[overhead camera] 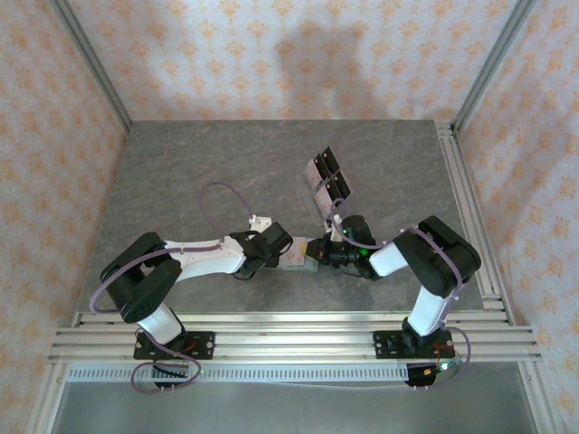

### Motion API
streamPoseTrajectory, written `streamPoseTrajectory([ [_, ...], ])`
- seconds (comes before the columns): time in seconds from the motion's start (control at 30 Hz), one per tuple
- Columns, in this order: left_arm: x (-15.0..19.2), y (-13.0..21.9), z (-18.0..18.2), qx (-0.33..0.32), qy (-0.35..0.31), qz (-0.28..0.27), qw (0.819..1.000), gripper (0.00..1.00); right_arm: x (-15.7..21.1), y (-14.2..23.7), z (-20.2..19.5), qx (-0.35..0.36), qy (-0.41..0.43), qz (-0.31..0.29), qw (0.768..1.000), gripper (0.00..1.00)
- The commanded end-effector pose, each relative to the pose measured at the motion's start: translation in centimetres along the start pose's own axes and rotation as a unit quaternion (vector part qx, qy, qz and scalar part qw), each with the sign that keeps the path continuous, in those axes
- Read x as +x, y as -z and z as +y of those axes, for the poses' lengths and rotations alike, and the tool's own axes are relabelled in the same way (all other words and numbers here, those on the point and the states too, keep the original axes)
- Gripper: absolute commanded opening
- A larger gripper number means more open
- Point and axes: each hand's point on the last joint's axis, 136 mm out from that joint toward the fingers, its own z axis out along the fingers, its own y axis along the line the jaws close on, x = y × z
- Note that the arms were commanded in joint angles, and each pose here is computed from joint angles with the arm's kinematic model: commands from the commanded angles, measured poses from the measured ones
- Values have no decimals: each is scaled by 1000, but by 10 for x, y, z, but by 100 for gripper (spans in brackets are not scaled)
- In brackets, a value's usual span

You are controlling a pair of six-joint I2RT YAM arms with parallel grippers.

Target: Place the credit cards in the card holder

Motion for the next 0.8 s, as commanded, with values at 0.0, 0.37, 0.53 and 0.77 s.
streamPoseTrajectory([
  [0.0,20,-4,13,-29,-20,26,999,73,1,-1,-2,2,3,3,1000,0],
  [0.37,20,-3,13,-29,-20,25,999,73,-5,17,-15,94,50,-19,994,0],
  [0.53,20,-4,12,-28,-20,25,999,73,-1,10,-12,89,51,2,995,0],
  [0.77,20,-4,12,-29,-21,26,999,73,3,1,-1,40,37,11,998,0],
])
